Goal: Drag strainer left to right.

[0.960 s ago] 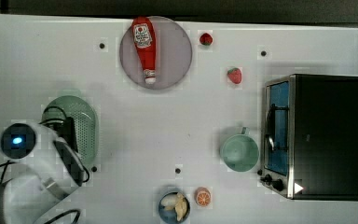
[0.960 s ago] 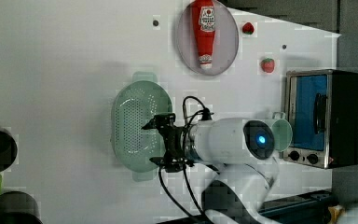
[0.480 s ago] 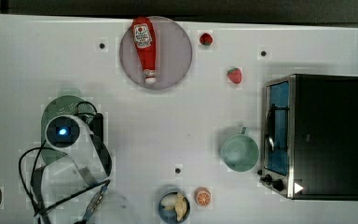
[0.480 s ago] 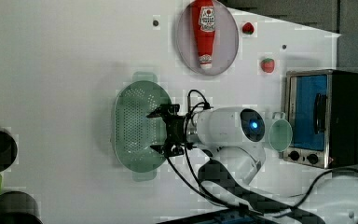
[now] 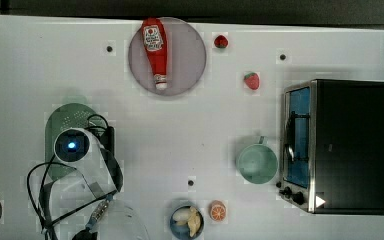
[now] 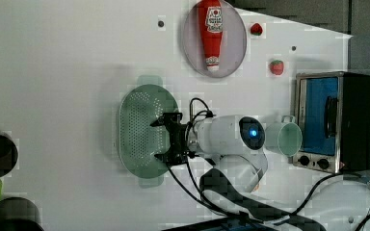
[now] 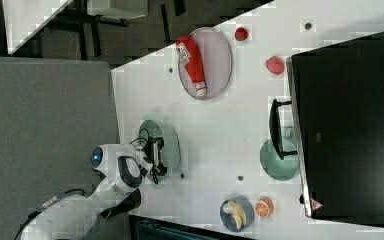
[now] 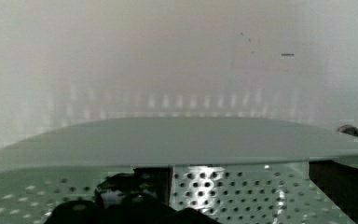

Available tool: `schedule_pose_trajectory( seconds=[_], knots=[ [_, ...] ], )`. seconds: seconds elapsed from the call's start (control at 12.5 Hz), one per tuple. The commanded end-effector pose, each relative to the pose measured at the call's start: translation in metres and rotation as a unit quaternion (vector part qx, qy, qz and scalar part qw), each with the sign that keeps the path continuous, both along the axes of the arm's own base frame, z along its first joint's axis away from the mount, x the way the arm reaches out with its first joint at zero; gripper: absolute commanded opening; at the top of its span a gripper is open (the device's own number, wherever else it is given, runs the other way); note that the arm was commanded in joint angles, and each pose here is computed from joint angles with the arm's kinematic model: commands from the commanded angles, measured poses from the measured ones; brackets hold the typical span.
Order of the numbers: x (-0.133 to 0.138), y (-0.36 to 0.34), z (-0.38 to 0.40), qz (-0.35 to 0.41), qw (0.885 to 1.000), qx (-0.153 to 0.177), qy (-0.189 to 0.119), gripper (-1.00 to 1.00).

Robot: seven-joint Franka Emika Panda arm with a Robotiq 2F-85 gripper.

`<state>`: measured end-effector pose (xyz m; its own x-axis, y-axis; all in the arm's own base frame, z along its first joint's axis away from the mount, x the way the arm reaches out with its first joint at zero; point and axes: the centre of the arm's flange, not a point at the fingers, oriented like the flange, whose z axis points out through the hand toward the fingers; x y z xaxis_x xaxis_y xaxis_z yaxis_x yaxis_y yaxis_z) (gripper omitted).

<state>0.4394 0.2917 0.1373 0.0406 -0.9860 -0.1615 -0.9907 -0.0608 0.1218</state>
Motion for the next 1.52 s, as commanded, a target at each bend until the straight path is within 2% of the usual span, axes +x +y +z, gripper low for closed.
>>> schedule_pose_trajectory(
  seconds=[0.08,0.64,1.52],
  knots=[
    [0.021,-0.023,0.017,-0.029,0.999,-0.015,-0.022,1.0],
    [0.03,-0.099,0.019,-0.066,0.997,-0.044,-0.024,1.0],
    [0.048,-0.241,0.018,-0.027,0.997,-0.07,-0.034,1.0]
  ],
)
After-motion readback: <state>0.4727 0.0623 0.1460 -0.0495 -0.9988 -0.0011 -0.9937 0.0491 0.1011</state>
